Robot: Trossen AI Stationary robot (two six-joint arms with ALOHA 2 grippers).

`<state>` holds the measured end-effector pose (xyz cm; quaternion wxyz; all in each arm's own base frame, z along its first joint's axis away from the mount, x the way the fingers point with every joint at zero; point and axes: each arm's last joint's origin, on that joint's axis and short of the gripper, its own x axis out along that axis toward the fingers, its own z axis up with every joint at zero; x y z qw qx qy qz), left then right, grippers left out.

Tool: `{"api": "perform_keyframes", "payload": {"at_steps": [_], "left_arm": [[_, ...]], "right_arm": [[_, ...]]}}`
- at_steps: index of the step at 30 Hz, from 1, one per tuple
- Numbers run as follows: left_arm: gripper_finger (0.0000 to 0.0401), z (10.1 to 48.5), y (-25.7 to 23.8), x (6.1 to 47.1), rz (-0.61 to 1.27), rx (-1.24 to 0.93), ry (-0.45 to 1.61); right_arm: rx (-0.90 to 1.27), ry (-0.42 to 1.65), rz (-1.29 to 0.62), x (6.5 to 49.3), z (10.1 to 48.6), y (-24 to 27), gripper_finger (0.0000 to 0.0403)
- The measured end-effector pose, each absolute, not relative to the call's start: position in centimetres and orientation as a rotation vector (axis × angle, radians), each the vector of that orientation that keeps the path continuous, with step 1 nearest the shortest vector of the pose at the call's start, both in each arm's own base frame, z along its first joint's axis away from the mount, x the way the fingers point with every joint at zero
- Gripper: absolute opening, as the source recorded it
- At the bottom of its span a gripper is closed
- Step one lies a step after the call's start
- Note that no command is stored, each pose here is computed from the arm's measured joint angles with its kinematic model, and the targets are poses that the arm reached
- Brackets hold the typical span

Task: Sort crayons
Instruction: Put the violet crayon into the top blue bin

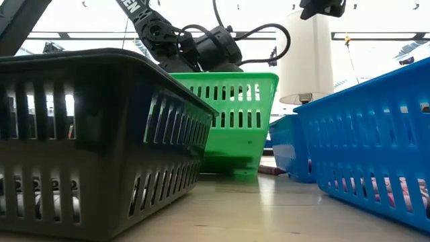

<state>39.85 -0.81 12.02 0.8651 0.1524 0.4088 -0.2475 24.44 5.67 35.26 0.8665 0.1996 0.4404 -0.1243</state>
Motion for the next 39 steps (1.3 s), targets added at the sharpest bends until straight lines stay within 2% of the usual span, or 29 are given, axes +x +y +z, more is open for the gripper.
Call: {"api": "perform_keyframes", "payload": {"at_steps": [8, 18, 35, 37, 39], "left_arm": [[0.0017, 12.0, -0.8, 39.9, -0.517, 0.318, 0.855], [0.0017, 12.7, -0.8, 39.6, -0.502, 0.315, 0.879], [0.0013, 16.2, -0.3, 40.7, -0.428, 0.36, 0.956], [0.0014, 16.6, 0.0, 40.8, -0.366, 0.366, 0.963], [0.0015, 16.6, 1.0, 40.9, -0.207, 0.382, 0.992]], "right_arm": [[0.421, 0.922, -0.261, 24.4, 35.3, 5.7, 0.012], [0.418, 0.923, -0.26, 24.4, 35.3, 5.7, 0.012], [0.426, 0.9, -0.251, 24.6, 35.4, 5.7, 0.012], [0.432, 0.893, -0.251, 24.7, 35.4, 5.7, 0.012], [0.443, 0.881, -0.248, 24.8, 35.5, 5.8, 0.012]]}}
